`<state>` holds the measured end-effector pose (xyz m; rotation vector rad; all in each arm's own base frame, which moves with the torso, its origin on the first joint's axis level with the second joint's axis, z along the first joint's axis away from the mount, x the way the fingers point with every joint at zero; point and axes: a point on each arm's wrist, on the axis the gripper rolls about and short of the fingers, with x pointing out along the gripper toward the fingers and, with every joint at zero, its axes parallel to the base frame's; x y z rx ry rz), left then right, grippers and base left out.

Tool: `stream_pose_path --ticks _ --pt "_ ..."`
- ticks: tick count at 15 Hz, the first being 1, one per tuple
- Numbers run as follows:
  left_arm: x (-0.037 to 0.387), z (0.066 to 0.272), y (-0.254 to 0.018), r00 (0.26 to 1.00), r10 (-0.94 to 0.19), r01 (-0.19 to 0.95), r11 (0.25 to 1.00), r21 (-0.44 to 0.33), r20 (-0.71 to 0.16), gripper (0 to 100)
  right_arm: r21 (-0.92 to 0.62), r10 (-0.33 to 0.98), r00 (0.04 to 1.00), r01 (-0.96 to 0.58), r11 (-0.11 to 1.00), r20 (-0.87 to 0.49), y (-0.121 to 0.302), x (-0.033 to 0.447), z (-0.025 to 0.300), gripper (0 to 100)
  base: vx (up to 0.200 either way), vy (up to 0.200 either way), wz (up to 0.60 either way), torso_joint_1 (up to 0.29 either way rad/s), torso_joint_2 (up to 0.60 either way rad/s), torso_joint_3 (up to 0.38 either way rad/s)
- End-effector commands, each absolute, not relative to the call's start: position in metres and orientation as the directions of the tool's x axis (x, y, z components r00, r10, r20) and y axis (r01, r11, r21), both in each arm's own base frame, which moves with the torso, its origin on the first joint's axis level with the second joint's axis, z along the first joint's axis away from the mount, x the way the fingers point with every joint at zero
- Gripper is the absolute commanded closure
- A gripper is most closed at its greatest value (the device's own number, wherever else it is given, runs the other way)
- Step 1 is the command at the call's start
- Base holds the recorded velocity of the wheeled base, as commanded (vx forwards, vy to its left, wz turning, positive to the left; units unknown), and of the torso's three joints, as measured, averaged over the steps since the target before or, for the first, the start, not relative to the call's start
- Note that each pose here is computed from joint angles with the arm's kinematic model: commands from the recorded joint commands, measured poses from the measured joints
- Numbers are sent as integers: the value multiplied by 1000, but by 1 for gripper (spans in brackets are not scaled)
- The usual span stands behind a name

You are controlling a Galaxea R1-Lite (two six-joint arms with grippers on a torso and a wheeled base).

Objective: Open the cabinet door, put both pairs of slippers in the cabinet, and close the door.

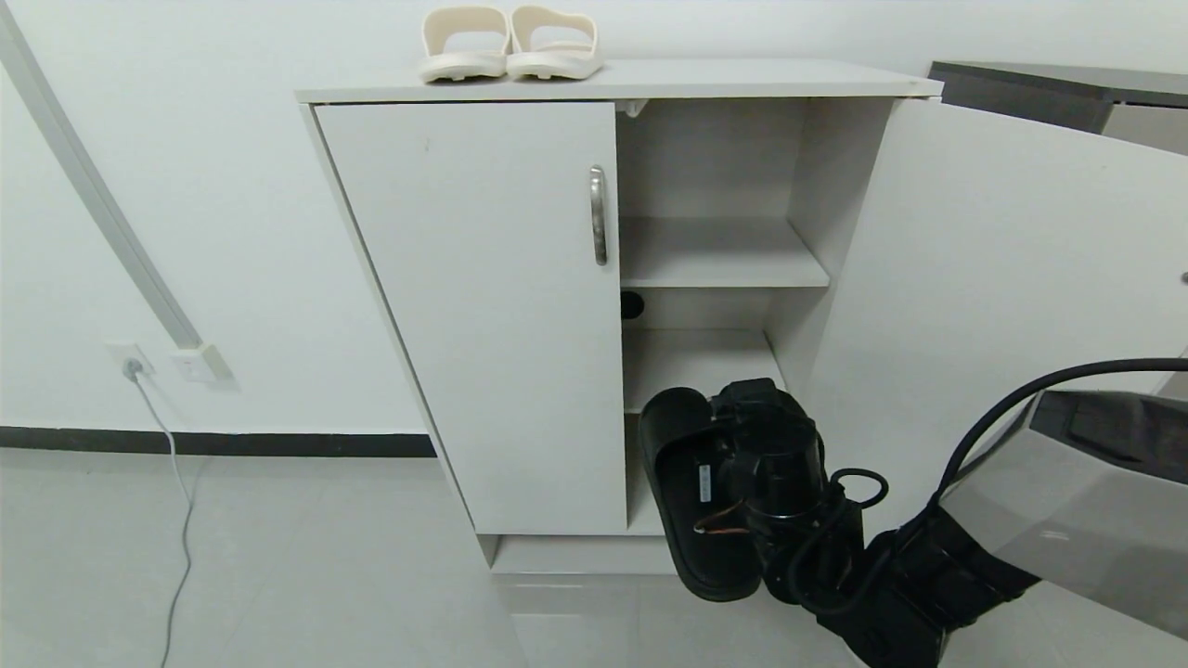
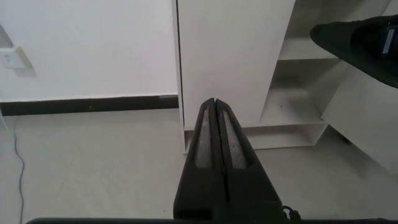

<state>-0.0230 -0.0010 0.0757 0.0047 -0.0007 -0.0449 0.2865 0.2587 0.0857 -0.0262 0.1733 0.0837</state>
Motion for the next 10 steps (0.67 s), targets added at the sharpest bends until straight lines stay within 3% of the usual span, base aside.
stream_pose_path --ticks 1,10 --pt "-23 76 -1 999 -44 44 999 5 0 100 -18 76 982 -80 997 -172 257 288 86 100 0 0 0 0 0 0" --pt "-23 76 -1 999 -43 43 999 -2 -2 100 -37 -38 981 31 999 -191 226 311 78 100 0 0 0 0 0 0"
